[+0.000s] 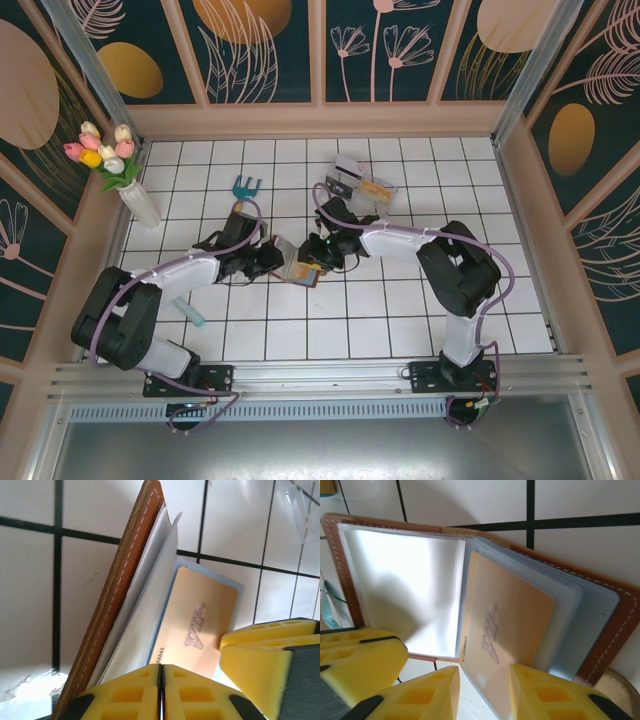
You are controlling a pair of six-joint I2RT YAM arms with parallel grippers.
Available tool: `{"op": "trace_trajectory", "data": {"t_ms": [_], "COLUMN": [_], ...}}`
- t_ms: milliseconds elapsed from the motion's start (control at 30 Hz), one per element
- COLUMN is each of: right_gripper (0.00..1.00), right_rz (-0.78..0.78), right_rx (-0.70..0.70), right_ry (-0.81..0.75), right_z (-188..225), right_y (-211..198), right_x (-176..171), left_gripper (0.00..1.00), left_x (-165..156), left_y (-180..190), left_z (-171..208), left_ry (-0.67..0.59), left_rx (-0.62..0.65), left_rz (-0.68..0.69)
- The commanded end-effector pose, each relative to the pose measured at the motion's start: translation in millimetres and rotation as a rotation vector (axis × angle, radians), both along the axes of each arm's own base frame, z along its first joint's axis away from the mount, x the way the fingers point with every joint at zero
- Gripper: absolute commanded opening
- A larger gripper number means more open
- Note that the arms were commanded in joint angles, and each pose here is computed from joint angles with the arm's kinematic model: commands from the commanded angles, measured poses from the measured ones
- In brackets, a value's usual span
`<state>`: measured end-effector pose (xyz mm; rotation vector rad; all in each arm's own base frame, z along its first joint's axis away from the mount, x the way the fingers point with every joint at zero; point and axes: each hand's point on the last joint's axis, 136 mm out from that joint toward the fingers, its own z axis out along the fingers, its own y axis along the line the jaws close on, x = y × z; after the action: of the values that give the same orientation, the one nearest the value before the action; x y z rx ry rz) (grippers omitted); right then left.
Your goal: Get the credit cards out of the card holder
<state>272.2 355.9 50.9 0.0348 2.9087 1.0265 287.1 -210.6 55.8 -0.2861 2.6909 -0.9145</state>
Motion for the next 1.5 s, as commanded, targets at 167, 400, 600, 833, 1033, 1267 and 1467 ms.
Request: {"op": "trace_trajectory", "data": {"t_ms": [167,400,600,833,1033,1267,1467], "right_gripper": [0.31,0.31,0.31,0.31,0.32,0.31,0.29], "right_rz": [0.011,0.025,0.106,0.276,0.268,0.102,0.083], "right_rx": [-0.097,-0.158,-0.236,-0.315,-0.253,-0.214,-0.238], "right_ry": [-0.022,-0.026,-0.084,-0.202,-0.279,-0.183,-0.149], "right_z": [-19.2,-35.8,-48.6,-54.8,-19.4,-9.7,-24.9], "right_y": [-11.6,-22.1,-36.5,-58.4,-43.4,-39.2,-42.1], "right_x": [3.5,4.2,9.2,24.3,39.8,40.1,39.2], "left_gripper": [0.12,0.13,0.11,0.10,0.10,0.10,0.11], "left_x": [13.1,26.7,29.5,20.6,8.4,20.0,27.3], "left_y": [-13.3,-13.8,-8.0,-0.7,-8.7,-21.9,-37.8], "left_z": [-3.5,-6.5,-23.4,-35.1,-43.0,-15.7,1.9], "left_ry": [0.008,0.008,0.030,0.065,0.104,0.032,0.005], "left_rx": [0.090,0.137,0.174,0.155,0.079,0.005,-0.101], "left_rz": [-0.052,-0.031,-0.011,-0.003,-0.020,-0.041,-0.045]}}
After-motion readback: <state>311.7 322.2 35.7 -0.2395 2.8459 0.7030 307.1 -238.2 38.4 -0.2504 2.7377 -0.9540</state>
